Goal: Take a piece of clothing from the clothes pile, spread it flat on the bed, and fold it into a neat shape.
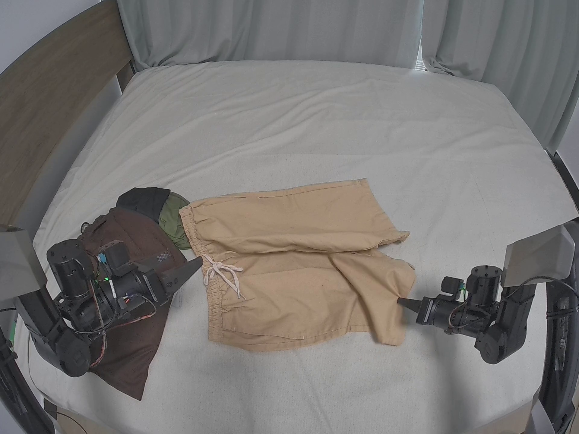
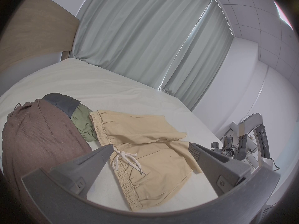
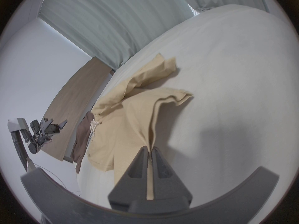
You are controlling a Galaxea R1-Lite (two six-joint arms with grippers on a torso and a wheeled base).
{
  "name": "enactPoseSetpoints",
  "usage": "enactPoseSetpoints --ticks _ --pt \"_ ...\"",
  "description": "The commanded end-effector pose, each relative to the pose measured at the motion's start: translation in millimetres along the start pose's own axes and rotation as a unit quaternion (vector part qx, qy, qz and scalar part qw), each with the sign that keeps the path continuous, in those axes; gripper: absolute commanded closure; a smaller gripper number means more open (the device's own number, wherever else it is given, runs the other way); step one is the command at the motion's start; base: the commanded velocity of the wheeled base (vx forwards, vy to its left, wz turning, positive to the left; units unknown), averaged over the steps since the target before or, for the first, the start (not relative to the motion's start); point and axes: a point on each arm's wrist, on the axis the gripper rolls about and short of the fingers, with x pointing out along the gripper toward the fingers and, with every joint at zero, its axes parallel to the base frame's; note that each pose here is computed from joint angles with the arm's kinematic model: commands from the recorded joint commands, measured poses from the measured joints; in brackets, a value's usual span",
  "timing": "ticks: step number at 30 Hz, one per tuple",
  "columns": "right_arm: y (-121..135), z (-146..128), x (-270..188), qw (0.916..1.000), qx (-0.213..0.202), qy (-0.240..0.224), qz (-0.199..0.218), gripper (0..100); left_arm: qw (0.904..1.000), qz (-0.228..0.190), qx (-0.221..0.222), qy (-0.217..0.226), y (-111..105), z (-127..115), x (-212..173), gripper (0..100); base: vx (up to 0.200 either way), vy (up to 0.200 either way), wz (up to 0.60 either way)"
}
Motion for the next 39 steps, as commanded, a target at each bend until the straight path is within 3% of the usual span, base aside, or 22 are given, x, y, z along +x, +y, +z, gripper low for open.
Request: enactPoseSetpoints --ticks 1,8,19,29,30,39 --pt "-6.5 15.2 -13.3 0.9995 -0.001 -0.029 -0.015 100 1.0 0.0 0.0 0.001 -0.4 -0.5 -0.2 0 0.0 0.0 0.0" --pt "-16.2 21.9 -17.5 0.9987 0.0 -0.043 -0.026 100 1.0 0.0 -0.003 0.006 0.5 -3.4 0.8 0 0.0 0.0 0.0" --pt "-15.0 31.0 -1.4 0.9979 -0.018 -0.061 -0.01 100 0.9997 0.001 -0.004 0.025 2.5 -13.2 5.2 0 0.0 0.0 0.0" --pt "-17.6 28.5 -4.0 0.9975 -0.041 -0.056 -0.016 100 0.9996 0.001 0.001 0.029 2.9 -15.8 5.5 0 0.0 0.0 0.0" --pt "-18.0 28.3 -4.4 0.9975 -0.041 -0.056 -0.017 0 0.9995 0.001 0.0 0.031 3.0 -16.4 5.4 0 0.0 0.0 0.0" --pt "-11.2 15.2 -23.0 0.9992 -0.021 -0.026 -0.023 0 0.9991 0.004 -0.005 0.042 4.6 -22.2 5.3 0 0.0 0.0 0.0"
